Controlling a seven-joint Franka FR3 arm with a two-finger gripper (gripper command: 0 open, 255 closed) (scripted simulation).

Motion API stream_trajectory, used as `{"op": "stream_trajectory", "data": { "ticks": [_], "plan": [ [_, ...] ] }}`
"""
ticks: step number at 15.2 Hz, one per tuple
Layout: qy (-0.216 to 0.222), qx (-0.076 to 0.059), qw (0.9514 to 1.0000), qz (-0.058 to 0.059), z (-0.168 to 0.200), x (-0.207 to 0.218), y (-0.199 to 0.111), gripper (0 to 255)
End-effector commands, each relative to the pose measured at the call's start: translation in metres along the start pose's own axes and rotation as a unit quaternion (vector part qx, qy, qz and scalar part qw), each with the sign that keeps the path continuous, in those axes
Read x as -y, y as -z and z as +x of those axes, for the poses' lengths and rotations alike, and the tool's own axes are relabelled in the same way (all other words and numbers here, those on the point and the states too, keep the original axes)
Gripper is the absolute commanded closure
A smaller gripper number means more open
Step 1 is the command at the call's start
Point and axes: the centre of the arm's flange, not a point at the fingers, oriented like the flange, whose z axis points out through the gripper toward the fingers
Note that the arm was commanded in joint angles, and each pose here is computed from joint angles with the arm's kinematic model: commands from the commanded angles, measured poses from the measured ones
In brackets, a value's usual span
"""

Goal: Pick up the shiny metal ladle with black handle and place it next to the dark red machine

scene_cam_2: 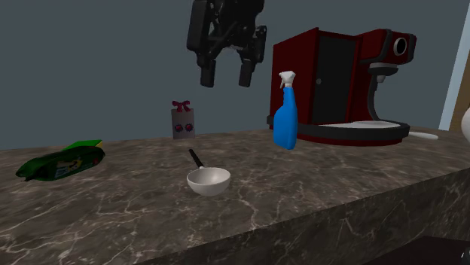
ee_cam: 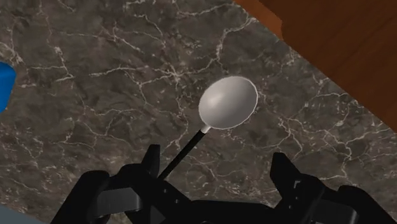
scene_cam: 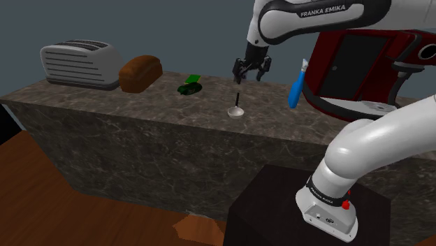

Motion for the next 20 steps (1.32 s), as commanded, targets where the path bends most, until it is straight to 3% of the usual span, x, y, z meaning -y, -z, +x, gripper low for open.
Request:
{"op": "stream_trajectory", "data": {
  "ticks": [1, 4, 7, 13, 20],
  "plan": [
    [-0.041, 0.005, 0.9991, 0.002, 0.017, -0.003, -0.022, 0],
    [-0.1, 0.012, 0.9949, 0.006, 0.038, -0.007, -0.057, 0],
    [-0.159, 0.02, 0.9871, 0.009, 0.059, -0.014, -0.092, 0],
    [-0.27, 0.035, 0.9621, 0.015, 0.093, -0.033, -0.16, 0],
    [-0.27, 0.035, 0.9621, 0.015, 0.091, -0.031, -0.197, 0]
  ]
}}
